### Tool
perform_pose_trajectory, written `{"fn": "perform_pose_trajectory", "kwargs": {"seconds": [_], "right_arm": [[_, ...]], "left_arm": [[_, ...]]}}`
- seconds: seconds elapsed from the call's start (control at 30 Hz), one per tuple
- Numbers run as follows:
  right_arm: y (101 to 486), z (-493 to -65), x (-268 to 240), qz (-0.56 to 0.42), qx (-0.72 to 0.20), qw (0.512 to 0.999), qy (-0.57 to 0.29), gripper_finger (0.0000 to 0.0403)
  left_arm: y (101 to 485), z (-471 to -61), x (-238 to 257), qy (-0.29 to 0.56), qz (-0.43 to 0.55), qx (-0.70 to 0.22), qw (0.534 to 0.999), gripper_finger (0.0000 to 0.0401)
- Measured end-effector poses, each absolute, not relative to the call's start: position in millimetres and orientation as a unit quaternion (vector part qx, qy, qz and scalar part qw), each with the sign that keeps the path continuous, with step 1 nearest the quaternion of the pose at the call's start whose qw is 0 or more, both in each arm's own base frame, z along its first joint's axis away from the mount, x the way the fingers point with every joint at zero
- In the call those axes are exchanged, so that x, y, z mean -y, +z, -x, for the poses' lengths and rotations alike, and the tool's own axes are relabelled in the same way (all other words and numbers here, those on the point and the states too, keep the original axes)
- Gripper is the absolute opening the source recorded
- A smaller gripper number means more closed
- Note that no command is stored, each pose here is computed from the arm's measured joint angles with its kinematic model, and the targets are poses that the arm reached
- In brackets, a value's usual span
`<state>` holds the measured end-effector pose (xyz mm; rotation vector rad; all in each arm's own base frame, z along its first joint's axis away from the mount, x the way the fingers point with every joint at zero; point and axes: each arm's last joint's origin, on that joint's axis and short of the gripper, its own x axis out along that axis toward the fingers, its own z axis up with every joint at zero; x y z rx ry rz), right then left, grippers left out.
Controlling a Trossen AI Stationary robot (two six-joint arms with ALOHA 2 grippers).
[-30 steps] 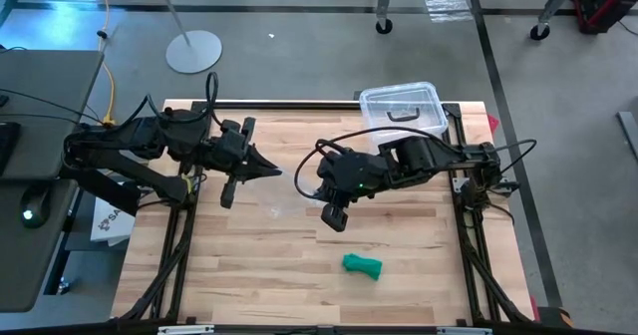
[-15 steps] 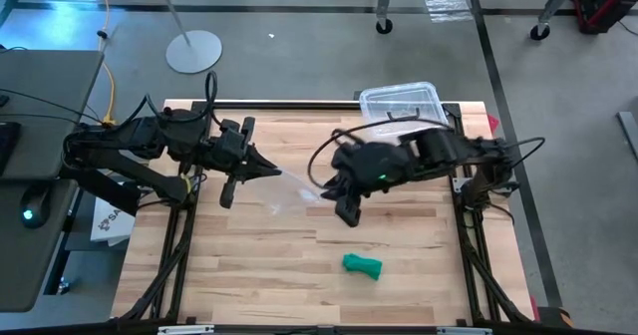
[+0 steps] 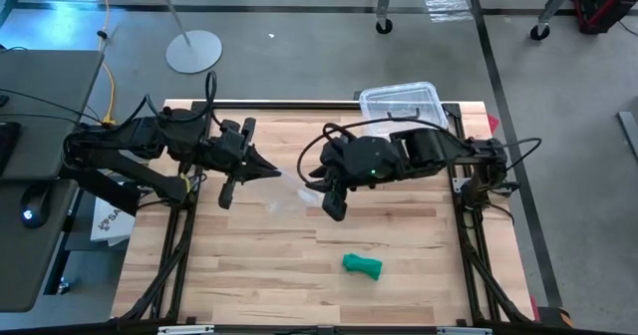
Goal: Roll bandage
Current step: Open the transparent zip bag
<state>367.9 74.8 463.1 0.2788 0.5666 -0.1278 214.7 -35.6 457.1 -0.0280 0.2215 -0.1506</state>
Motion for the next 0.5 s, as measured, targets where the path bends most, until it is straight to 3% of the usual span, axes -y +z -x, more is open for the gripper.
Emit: {"fn": "perform_pose_trajectory", "kwargs": {"seconds": [0.33, 0.5], "right_arm": [[462.7, -373.2, -70.1, -0.127, -0.269, 0.953, -0.062, 0.0112], [468.7, -369.7, -72.2, -0.137, -0.265, 0.954, -0.014, 0.0112]], "left_arm": [[457.1, -214.8, 35.6, -0.075, 0.015, -0.11, 0.991, 0.0], [457.1, -214.9, 35.6, -0.076, 0.015, -0.11, 0.991, 0.0]]}}
